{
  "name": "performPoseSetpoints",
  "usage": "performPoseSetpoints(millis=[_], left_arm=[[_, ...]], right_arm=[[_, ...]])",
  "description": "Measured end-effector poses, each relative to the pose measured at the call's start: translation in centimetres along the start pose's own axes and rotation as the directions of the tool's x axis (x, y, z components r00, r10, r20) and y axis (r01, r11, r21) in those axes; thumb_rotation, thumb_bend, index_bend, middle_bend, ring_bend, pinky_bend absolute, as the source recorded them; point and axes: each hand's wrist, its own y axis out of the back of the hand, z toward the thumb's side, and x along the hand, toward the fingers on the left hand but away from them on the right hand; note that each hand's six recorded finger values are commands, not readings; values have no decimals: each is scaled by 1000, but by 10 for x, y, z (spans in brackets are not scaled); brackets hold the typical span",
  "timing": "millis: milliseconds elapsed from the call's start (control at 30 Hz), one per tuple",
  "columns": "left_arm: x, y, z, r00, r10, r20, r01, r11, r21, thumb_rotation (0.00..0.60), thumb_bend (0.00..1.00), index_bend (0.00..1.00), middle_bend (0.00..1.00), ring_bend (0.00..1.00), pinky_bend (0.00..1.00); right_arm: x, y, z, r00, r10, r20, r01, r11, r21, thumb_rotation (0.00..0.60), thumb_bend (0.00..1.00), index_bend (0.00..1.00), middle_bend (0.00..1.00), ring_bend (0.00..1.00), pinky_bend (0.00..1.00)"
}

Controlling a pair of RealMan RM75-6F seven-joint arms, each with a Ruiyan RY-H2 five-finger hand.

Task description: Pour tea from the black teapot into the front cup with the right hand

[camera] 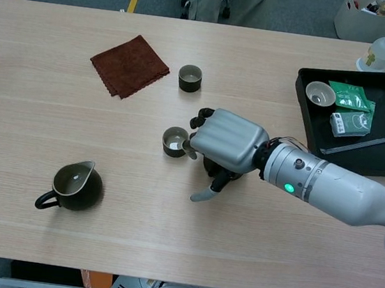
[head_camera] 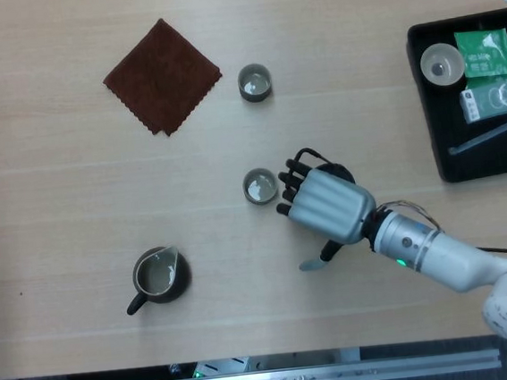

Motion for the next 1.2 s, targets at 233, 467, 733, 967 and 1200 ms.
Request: performPoseSetpoints(millis=[233,467,733,967,1200], left_arm=[[2,-1,1,1000,-1,8,1,1000,-4,600,388,218,232,177,149],[2,-3,1,1000,-5,10,5,1000,-6,600,389,218,232,177,149],[1,-1,-2,1000,0,3,0,1000,-8,600,389,218,232,177,149],[0,-1,-5,1000,-2,-8,2,1000,-7,600,389,218,232,177,149],[-1,0,-6,1000,-1,-9,1,1000,-8,600,388,218,232,177,149]], right_arm=[[4,-2,-15,998,8,54,-8,1000,10,175,0,396,462,193,165],[9,-6,-32,994,28,107,-29,1000,5,175,0,396,462,193,165],[4,4,-17,998,-12,59,14,999,-31,176,0,395,462,193,165],[-9,4,-5,999,-9,35,10,999,-34,174,0,396,462,193,165],[-17,2,-14,997,0,74,0,1000,-10,175,0,396,462,193,165]])
